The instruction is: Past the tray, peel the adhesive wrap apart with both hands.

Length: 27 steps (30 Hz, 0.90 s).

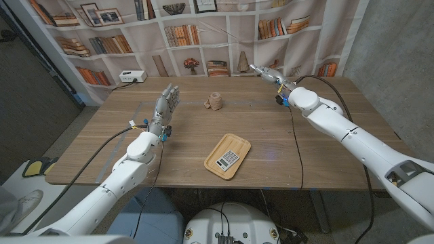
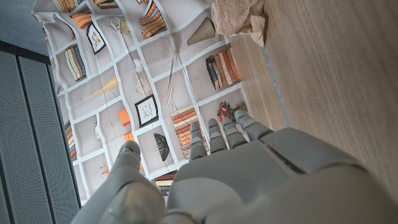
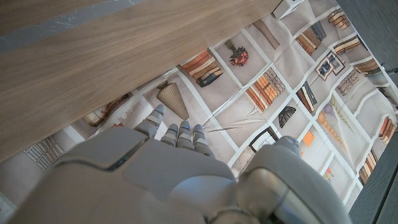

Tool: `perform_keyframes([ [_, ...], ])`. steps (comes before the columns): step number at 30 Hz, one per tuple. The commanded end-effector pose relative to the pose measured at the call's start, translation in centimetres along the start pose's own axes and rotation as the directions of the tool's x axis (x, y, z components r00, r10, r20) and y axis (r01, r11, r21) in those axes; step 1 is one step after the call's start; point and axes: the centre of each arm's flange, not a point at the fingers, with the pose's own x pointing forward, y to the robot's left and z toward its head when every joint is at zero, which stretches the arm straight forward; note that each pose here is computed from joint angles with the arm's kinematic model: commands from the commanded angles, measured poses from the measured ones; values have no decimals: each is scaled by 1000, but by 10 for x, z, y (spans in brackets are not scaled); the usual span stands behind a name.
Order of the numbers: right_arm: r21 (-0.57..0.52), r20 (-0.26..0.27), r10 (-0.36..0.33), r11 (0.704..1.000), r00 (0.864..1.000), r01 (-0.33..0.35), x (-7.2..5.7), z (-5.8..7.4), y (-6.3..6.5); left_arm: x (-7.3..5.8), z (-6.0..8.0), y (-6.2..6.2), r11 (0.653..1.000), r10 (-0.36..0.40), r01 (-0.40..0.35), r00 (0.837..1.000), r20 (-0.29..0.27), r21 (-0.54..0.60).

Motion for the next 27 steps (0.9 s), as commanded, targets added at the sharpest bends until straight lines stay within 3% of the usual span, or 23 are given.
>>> perform_keyframes([
  [1, -44, -3, 13, 999, 1000, -13, 8, 10, 2, 0, -2, 1, 1000, -5, 5, 1000, -8, -2],
  [10, -118, -14, 24, 993, 1000, -25, 13, 17, 9, 1, -3, 3, 1000, -4, 4, 1000, -4, -4],
  [27, -131, -19, 27, 991, 999, -29, 16, 21, 11, -2, -7, 3, 1000, 1, -1, 1000, -4, -17],
])
